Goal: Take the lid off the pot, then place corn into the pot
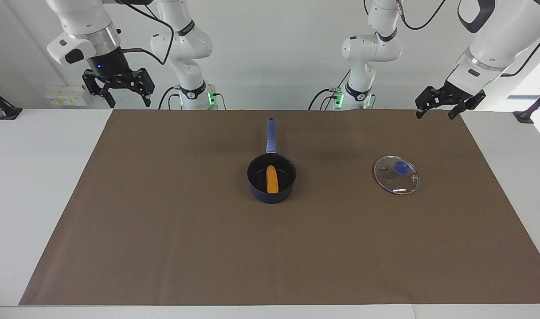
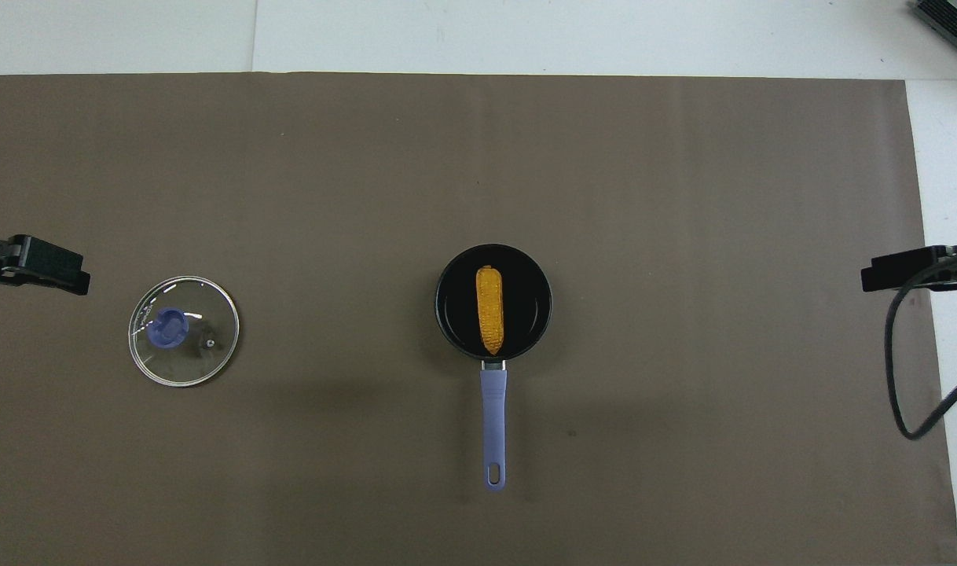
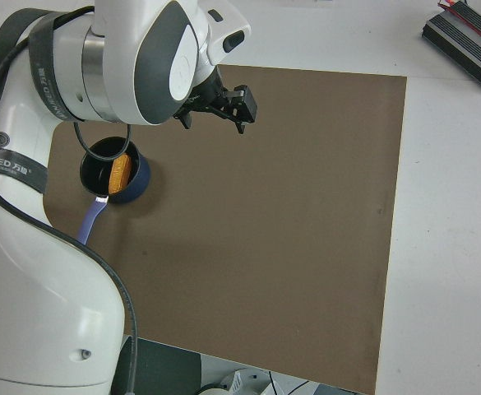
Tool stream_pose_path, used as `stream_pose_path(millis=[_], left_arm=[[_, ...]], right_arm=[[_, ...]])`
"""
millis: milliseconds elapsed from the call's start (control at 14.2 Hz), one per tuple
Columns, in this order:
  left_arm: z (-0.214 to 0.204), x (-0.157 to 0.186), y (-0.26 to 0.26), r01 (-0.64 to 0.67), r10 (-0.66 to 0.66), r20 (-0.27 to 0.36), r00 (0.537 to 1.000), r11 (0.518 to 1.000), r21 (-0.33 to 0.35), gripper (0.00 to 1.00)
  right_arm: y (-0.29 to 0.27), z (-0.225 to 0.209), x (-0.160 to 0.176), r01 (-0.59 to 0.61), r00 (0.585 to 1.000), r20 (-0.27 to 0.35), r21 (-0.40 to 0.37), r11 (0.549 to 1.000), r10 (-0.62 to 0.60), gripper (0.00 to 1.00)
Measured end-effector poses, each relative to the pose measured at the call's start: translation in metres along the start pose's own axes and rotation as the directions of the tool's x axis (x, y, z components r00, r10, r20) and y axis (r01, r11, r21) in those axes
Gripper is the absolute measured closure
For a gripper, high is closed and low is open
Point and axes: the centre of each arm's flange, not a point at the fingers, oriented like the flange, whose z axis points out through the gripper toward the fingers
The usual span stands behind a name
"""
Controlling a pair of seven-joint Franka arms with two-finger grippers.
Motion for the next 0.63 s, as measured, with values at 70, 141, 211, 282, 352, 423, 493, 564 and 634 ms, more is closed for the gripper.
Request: stream_pose_path(millis=[70, 141, 211, 282, 352, 423, 493, 564, 634], left_arm=[[0.0000, 0.0000, 0.0000, 0.000, 0.000, 0.000, 1.000, 1.000, 0.000, 0.00], [0.0000, 0.0000, 0.0000, 0.000, 0.000, 0.000, 1.000, 1.000, 0.000, 0.00], [0.0000, 0.0000, 0.0000, 0.000, 0.000, 0.000, 1.000, 1.000, 0.000, 0.00], [0.0001, 0.0000, 0.0000, 0.000, 0.000, 0.000, 1.000, 1.000, 0.000, 0.00], [0.0001, 0.0000, 0.0000, 0.000, 0.000, 0.000, 1.000, 1.000, 0.000, 0.00], [0.0001, 0.0000, 0.0000, 0.000, 0.000, 0.000, 1.000, 1.000, 0.000, 0.00], [0.0001, 0.0000, 0.0000, 0.000, 0.000, 0.000, 1.000, 1.000, 0.000, 0.00], [0.0001, 0.0000, 0.0000, 0.000, 0.000, 0.000, 1.000, 1.000, 0.000, 0.00], [0.0001, 0.0000, 0.0000, 0.000, 0.000, 0.000, 1.000, 1.000, 0.000, 0.00]], right_arm=[[0.0054, -0.0042, -0.0003, -0.002, 1.000, -0.007, -0.001, 1.000, 0.002, 0.00], [0.0071, -0.0086, -0.0006, -0.004, 1.000, -0.015, -0.001, 1.000, 0.004, 0.00], [0.0068, -0.0121, -0.0007, -0.003, 1.000, -0.022, -0.001, 1.000, 0.003, 0.00], [0.0067, -0.0136, -0.0008, -0.003, 1.000, -0.025, -0.001, 1.000, 0.003, 0.00], [0.0067, -0.0138, -0.0008, -0.003, 1.000, -0.026, -0.001, 1.000, 0.003, 0.00], [0.0067, -0.0138, -0.0008, -0.003, 1.000, -0.026, -0.001, 1.000, 0.003, 0.00], [0.0067, -0.0138, -0.0008, -0.003, 1.000, -0.026, -0.001, 1.000, 0.003, 0.00], [0.0067, -0.0137, -0.0008, -0.003, 1.000, -0.025, -0.001, 1.000, 0.003, 0.00], [0.0067, -0.0133, -0.0008, -0.003, 1.000, -0.024, -0.001, 1.000, 0.003, 0.00]])
